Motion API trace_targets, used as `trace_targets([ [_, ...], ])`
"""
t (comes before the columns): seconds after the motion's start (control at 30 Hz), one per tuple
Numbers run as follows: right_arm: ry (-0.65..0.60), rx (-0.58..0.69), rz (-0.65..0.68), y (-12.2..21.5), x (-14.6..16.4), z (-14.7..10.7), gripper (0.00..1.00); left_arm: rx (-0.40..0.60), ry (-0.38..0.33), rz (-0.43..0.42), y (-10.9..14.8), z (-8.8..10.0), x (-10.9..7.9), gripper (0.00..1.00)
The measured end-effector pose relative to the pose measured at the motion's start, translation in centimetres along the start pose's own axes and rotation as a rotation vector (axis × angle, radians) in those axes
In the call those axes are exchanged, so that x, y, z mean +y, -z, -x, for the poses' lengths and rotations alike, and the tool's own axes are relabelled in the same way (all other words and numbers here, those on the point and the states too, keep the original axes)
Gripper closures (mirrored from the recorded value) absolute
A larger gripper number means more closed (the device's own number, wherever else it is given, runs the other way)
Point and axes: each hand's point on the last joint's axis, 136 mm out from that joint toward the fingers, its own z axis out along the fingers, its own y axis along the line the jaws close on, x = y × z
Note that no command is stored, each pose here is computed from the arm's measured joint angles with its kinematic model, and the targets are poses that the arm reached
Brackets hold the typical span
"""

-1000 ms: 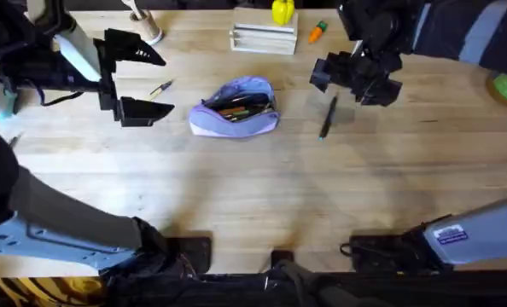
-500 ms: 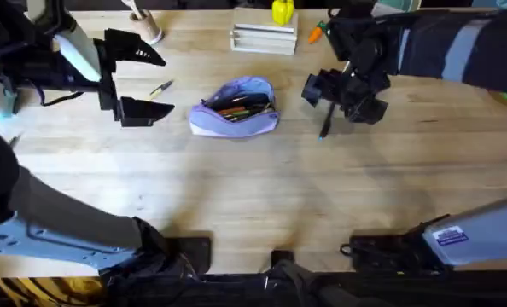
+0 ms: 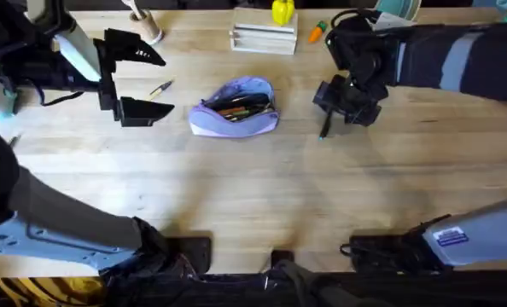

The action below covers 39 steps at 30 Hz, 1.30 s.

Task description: Unzip the bag, pick up the pens from the table one at a time and place them inside, then zip the bag closed.

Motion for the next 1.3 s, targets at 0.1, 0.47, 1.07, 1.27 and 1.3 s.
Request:
trace_targets([
  [0.1,-0.005,-0.011,-0.002,0.0,0.0,0.2,0.693,0.000,0.000,0.000,0.0,0.0,0.0,0.007],
  [0.47,-0.005,-0.022,-0.007,0.0,0.0,0.5,0.954,0.000,0.000,0.000,0.0,0.0,0.0,0.007],
  [1.07,0.539,-0.344,0.470,13.3,8.7,6.8,0.967,0.000,0.000,0.000,0.0,0.0,0.0,0.007],
  [1.27,0.968,-0.424,0.768,16.7,13.6,3.5,0.969,0.000,0.000,0.000,0.0,0.0,0.0,0.007],
  [1.3,1.181,-0.490,0.889,18.1,15.0,1.7,0.970,0.000,0.000,0.000,0.0,0.0,0.0,0.007],
])
